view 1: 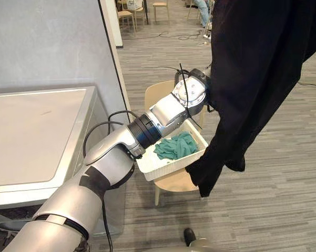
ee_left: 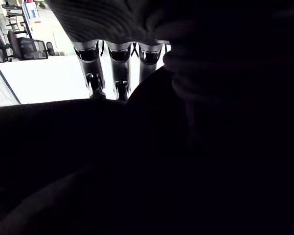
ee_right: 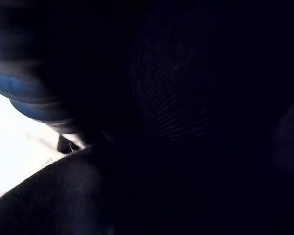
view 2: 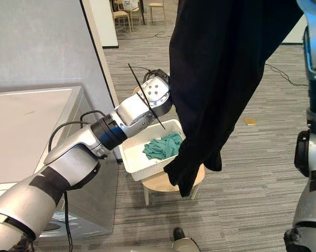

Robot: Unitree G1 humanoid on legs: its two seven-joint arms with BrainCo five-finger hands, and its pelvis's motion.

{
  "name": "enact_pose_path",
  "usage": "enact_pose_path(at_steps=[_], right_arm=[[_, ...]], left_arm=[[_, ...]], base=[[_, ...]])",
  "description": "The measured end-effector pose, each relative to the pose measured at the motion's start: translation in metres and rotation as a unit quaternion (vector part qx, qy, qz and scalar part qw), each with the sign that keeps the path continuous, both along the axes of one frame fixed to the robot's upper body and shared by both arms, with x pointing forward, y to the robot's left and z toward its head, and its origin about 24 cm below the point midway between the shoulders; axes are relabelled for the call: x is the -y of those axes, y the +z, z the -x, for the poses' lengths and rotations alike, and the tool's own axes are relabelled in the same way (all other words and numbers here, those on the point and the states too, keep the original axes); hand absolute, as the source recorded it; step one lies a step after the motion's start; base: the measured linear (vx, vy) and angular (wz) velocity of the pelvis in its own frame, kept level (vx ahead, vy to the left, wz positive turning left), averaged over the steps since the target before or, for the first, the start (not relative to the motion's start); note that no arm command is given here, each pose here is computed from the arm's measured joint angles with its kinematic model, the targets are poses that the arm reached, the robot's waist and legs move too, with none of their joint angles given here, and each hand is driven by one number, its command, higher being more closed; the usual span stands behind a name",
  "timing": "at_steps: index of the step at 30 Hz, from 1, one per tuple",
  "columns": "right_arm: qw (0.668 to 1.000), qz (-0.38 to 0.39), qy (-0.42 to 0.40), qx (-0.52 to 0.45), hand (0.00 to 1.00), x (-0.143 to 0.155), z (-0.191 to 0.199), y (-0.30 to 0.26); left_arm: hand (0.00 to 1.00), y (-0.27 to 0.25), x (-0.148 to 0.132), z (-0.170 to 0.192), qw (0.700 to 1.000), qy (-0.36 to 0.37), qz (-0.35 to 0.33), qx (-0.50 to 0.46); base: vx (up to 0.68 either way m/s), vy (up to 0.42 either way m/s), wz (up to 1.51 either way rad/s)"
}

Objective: Pick up the laundry basket with both hands and put the clothes into the washing machine.

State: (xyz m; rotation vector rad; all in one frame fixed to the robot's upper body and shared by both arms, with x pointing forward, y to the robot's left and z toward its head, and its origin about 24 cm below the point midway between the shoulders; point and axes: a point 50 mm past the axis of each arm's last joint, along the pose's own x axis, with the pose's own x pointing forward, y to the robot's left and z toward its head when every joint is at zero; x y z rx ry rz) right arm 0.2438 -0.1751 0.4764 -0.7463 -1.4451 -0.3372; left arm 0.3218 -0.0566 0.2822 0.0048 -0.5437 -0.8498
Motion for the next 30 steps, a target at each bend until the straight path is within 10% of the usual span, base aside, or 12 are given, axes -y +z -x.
enact_pose_path(at_steps=[14,15,30], right_arm=[[1.0,-0.018,-0.021,0.006,1.0,0.017,0.005,0.001],[0.999,-0.022,-0.026,0.006,0.0,0.021,0.005,0.001],[0.964,-0.188,-0.177,-0.067,0.0,0.148,0.01,-0.059]], left_arm=[[1.0,0.004,-0.006,-0.006,1.0,0.022,0.011,0.0],[1.0,0.002,-0.008,-0.008,1.0,0.026,0.009,-0.003],[1.0,-0.043,-0.063,-0.037,0.988,0.126,0.037,-0.079]], base=[[0.0,0.0,0.0],[0.0,0.0,0.0],[0.0,0.0,0.0]])
